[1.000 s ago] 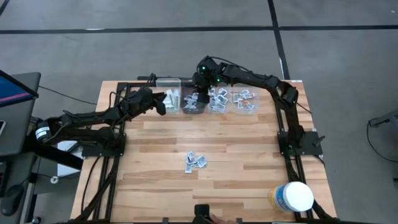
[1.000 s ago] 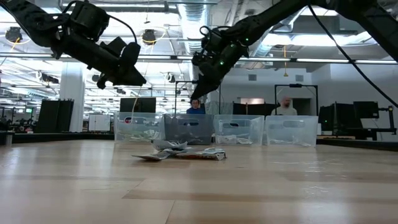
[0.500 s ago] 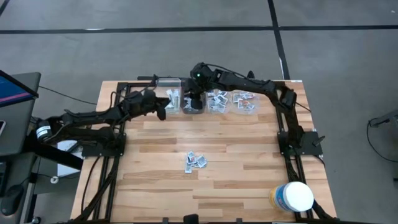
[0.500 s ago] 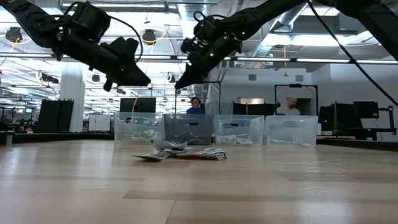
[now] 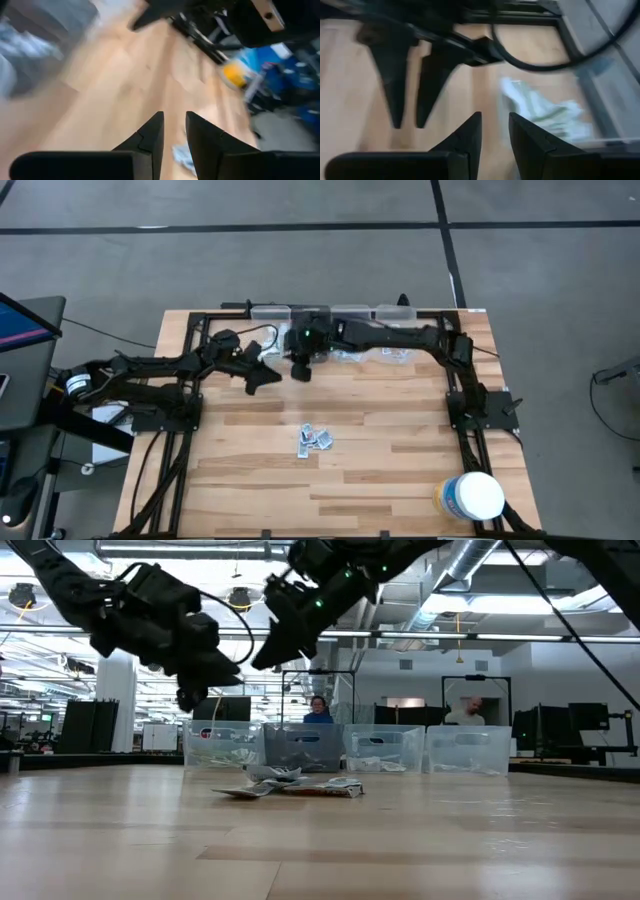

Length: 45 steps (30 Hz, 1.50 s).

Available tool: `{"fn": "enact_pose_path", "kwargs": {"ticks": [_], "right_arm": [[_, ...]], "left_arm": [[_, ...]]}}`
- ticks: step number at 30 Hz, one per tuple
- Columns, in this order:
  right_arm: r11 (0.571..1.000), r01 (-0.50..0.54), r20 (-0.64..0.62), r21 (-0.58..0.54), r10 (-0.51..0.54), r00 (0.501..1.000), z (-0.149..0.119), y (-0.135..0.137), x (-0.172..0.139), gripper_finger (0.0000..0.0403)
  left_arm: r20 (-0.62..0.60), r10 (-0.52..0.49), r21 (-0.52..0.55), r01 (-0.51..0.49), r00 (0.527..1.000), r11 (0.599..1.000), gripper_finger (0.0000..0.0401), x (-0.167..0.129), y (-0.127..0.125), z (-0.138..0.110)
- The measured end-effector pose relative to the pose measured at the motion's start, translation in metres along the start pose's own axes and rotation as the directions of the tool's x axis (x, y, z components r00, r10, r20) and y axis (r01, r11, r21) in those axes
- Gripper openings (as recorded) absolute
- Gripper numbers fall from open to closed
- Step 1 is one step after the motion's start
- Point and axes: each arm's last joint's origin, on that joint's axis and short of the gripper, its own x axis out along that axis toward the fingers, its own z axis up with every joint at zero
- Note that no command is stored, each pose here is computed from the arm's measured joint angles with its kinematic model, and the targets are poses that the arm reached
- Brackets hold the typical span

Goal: Pick & Place First Aid Supplies
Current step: Put the alcohol pad into the black bin

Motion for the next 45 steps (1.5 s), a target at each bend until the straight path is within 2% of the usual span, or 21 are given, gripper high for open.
{"fn": "enact_pose_path", "kwargs": {"ticks": [5, 11, 14, 17, 20, 22, 24, 28, 32, 36, 40, 43, 45], "right_arm": [[0.999, 0.037, -0.040, 0.022, -0.036, 0.999, 0.003, 0.038, 0.002, 0.0091], [0.996, 0.079, -0.152, 0.050, -0.071, 0.986, -0.003, 0.077, -0.002, 0.0091], [0.997, 0.066, -0.194, 0.046, -0.056, 0.979, -0.004, 0.100, -0.009, 0.0091], [0.998, 0.057, -0.231, 0.035, -0.048, 0.972, -0.003, 0.121, -0.025, 0.0091], [0.998, 0.053, -0.235, 0.028, -0.045, 0.971, 0.001, 0.141, -0.042, 0.0091], [0.998, 0.063, -0.233, 0.022, -0.056, 0.971, 0.003, 0.152, -0.054, 0.0091], [0.995, 0.096, -0.257, -0.007, -0.095, 0.962, 0.002, 0.160, -0.068, 0.0091], [0.969, 0.223, -0.266, -0.102, -0.243, 0.933, 0.001, 0.170, -0.090, 0.0091], [0.931, 0.328, -0.269, -0.159, -0.361, 0.893, 0.001, 0.168, -0.109, 0.0091], [0.925, 0.323, -0.302, -0.201, -0.372, 0.878, -0.002, 0.168, -0.130, 0.0091], [0.927, 0.299, -0.305, -0.227, -0.359, 0.882, -0.019, 0.171, -0.155, 0.0091], [0.936, 0.308, -0.262, -0.169, -0.344, 0.902, -0.044, 0.171, -0.175, 0.0091], [0.944, 0.313, -0.227, -0.110, -0.330, 0.916, -0.066, 0.170, -0.189, 0.0091]], "left_arm": [[-0.064, -0.079, -0.059, 0.075, 0.995, 0.995, 0.0081, -0.001, -0.006, -0.019], [-0.129, -0.169, -0.031, 0.166, 0.977, 0.986, 0.0081, 0.006, -0.026, -0.038], [-0.145, -0.197, 0.001, 0.200, 0.970, 0.980, 0.0081, 0.010, -0.039, -0.047], [-0.148, -0.189, 0.069, 0.201, 0.971, 0.977, 0.0081, 0.014, -0.052, -0.054], [-0.117, -0.138, 0.171, 0.157, 0.983, 0.973, 0.0081, 0.016, -0.063, -0.059], [-0.080, -0.108, 0.247, 0.125, 0.991, 0.961, 0.0081, 0.018, -0.070, -0.062], [-0.038, -0.120, 0.314, 0.126, 0.992, 0.941, 0.0081, 0.019, -0.077, -0.062], [0.027, -0.124, 0.407, 0.102, 0.992, 0.907, 0.0081, 0.020, -0.085, -0.060], [0.048, -0.066, 0.484, 0.035, 0.997, 0.875, 0.0081, 0.023, -0.083, -0.060], [0.005, -0.050, 0.577, 0.038, 0.999, 0.816, 0.0081, 0.029, -0.080, -0.067], [-0.030, -0.055, 0.596, 0.062, 0.998, 0.800, 0.0081, 0.039, -0.084, -0.075], [-0.043, -0.050, 0.609, 0.066, 0.998, 0.790, 0.0081, 0.051, -0.095, -0.075], [-0.052, -0.054, 0.642, 0.075, 0.997, 0.763, 0.0081, 0.062, -0.105, -0.076]]}}
